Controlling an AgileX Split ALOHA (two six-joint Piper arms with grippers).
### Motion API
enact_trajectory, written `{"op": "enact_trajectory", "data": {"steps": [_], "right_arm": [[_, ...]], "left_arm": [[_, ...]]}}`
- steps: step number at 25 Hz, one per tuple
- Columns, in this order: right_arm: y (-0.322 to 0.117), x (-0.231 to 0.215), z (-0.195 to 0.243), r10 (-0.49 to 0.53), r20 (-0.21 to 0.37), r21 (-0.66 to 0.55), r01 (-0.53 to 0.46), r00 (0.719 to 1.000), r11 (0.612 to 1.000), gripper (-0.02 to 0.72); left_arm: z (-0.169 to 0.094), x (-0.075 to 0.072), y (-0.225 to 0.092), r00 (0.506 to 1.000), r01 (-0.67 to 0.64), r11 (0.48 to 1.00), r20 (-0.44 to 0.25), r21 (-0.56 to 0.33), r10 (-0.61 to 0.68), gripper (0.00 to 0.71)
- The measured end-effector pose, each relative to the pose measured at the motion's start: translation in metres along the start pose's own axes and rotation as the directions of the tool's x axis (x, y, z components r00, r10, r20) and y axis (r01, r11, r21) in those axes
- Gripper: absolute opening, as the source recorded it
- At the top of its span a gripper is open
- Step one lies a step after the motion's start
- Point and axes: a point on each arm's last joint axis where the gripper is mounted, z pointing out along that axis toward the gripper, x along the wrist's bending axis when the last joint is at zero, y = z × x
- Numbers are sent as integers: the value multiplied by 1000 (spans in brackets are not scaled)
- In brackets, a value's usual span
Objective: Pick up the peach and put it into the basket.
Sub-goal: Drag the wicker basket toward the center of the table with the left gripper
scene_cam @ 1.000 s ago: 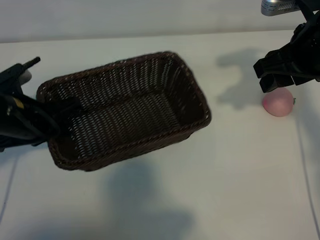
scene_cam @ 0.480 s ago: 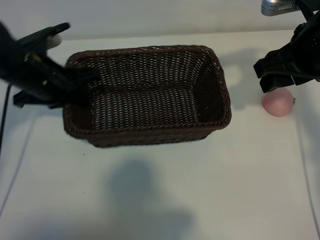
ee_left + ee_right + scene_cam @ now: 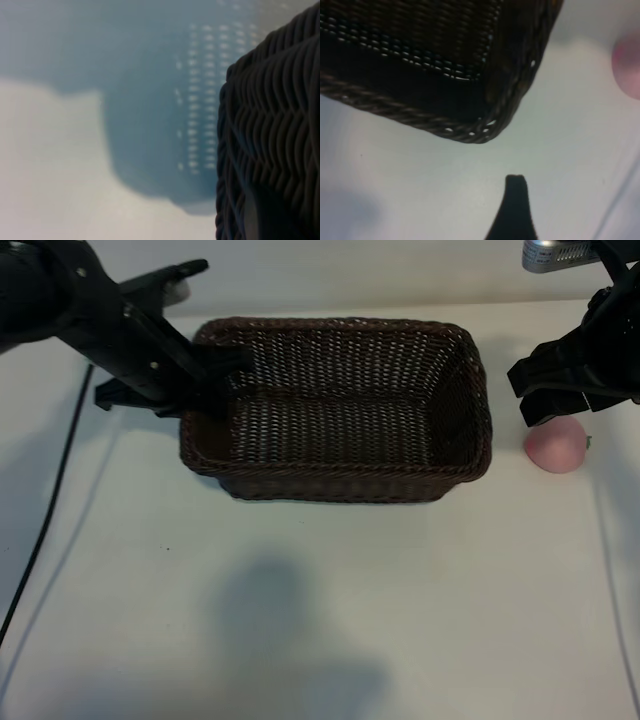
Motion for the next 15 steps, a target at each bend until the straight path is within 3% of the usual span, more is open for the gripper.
{"op": "enact_trajectory", "data": {"steps": [6, 11, 13, 15], "right_arm": [[0, 0, 0, -1, 1, 2, 1, 1000, 1000, 587], [0, 0, 0, -2, 1, 2, 2, 1000, 1000, 587], [0, 0, 0, -2, 1, 2, 2, 1000, 1000, 587], [0, 0, 0, -2, 1, 2, 2, 1000, 1000, 587]], "left_arm": [[28, 3, 1, 1000, 12, 1000, 5, 18, -12, 93], [35, 5, 2, 1000, 16, 1000, 2, 15, -17, 97], [35, 5, 2, 1000, 21, 1000, 6, 12, -21, 121], [35, 4, 2, 1000, 26, 1000, 11, 12, -26, 194]]}}
